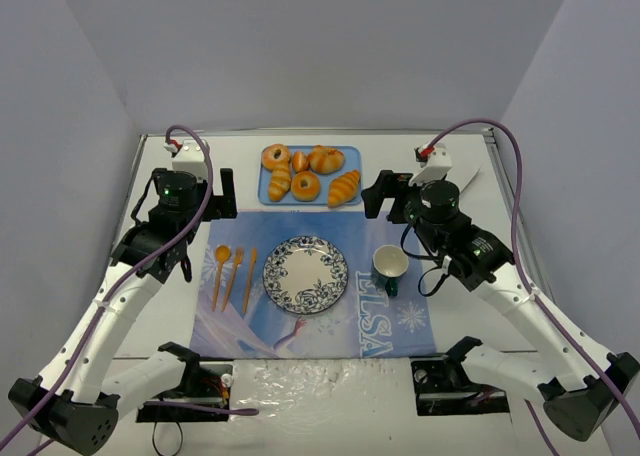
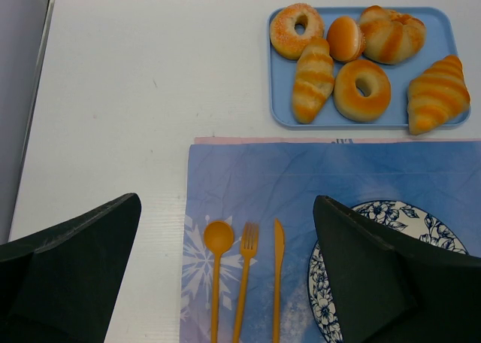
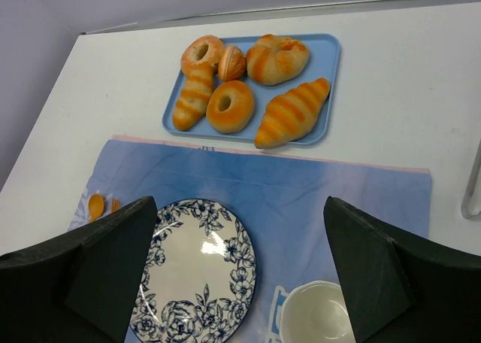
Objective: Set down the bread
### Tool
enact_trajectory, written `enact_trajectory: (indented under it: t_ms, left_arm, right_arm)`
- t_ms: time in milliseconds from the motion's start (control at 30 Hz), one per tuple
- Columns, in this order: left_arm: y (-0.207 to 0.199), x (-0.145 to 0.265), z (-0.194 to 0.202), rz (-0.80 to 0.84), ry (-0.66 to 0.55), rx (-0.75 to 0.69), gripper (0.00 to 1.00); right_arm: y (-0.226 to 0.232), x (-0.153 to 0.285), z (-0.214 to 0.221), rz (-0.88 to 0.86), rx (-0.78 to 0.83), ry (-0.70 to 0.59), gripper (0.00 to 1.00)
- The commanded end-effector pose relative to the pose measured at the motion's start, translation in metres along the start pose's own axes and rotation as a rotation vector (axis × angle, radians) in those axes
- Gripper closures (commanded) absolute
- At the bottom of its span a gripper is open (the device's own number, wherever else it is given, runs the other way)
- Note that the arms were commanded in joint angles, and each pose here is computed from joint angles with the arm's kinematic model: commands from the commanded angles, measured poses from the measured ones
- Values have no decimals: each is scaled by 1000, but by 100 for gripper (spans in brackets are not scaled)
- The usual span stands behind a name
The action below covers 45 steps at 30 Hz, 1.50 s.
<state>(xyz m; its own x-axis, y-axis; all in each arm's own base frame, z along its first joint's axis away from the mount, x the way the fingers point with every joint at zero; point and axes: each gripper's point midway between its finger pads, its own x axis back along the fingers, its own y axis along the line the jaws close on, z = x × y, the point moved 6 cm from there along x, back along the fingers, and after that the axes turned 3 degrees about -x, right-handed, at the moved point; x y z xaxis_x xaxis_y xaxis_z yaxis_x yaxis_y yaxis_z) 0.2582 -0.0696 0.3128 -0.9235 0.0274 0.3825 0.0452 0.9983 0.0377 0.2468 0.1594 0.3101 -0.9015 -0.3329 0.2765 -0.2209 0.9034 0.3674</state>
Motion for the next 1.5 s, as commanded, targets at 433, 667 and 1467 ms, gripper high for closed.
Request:
enact_trajectory:
  t_ms: [433,667,1467]
  left_arm:
    - [-1,11,-30,19,-106,24,3]
    - [-1,11,-30,21,-106,23,3]
    - [-1,15,-31,25,-122,25,3]
  right_arm:
    - [-32,-25,-35,186,-15,-82,0]
    - [-115,-67,-28,455,-66,5,0]
    - [-260,-154,34,751,-165,240,0]
